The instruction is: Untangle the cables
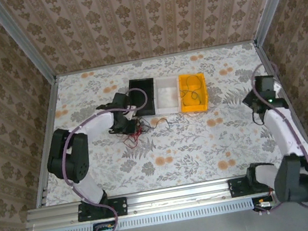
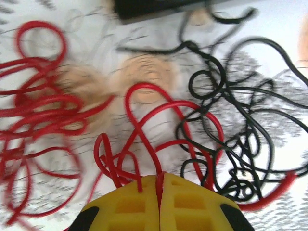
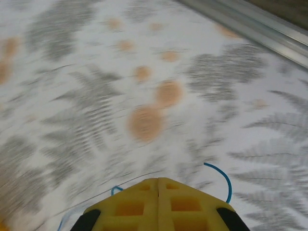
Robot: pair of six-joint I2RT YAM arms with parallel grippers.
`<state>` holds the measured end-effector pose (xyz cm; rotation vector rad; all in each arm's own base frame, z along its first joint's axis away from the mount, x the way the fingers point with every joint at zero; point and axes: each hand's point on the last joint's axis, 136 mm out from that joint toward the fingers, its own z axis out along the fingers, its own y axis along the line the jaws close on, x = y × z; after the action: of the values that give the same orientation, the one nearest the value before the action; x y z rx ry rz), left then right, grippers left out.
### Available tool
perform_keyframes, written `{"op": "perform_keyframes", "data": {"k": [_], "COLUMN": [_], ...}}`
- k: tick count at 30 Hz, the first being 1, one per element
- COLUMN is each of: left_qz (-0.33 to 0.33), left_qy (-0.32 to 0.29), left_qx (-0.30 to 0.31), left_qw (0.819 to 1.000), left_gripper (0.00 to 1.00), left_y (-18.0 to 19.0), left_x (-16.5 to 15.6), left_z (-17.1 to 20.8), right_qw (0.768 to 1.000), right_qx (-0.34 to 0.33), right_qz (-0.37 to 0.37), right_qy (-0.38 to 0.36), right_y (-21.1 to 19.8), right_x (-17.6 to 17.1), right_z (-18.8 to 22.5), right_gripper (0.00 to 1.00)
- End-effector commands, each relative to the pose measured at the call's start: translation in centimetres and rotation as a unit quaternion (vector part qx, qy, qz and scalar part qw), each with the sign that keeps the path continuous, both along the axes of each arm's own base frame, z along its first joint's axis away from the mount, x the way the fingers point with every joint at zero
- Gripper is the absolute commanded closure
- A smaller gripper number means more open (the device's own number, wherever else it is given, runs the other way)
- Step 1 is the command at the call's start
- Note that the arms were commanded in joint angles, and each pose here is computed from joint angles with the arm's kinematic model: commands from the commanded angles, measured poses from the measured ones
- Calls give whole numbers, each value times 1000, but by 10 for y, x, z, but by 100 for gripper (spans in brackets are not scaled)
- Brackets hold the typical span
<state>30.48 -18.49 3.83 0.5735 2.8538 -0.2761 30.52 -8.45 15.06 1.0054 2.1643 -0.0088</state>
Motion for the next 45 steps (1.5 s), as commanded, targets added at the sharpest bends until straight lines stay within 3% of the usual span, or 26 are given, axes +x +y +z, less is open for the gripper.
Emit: {"op": "perform_keyframes", "data": {"k": [1,7,14,20,24,32,39,45], "left_qz": [-43,-34,-22,-11,-13,-63,-65,-62], "left_qy": [7,32,55,69,73,49,46,46], "left_qx": [-33,-5,31,40,37,-36,-37,-36], "left_qw": [998,999,998,997,997,996,996,996], "left_gripper": [100,100,100,100,100,100,100,100], "left_y": [-29,-31,-19,-15,-18,-55,-60,-59], "left_x": [-12,-13,-20,-24,-26,-27,-27,-28], "left_z": [-4,-25,-43,-54,-57,-33,-30,-32], "right_qw": [993,965,904,860,852,865,875,887], "right_qx": [-47,-73,-140,-182,-182,-139,-134,-91], "right_qz": [56,130,138,130,142,212,225,256], "right_qy": [-98,-218,-380,-458,-469,-433,-407,-374], "right_y": [33,78,78,75,80,109,115,131], "right_x": [21,39,30,11,16,59,84,110], "right_z": [71,182,337,410,422,391,371,329], "right_gripper": [100,100,100,99,99,99,98,98]}}
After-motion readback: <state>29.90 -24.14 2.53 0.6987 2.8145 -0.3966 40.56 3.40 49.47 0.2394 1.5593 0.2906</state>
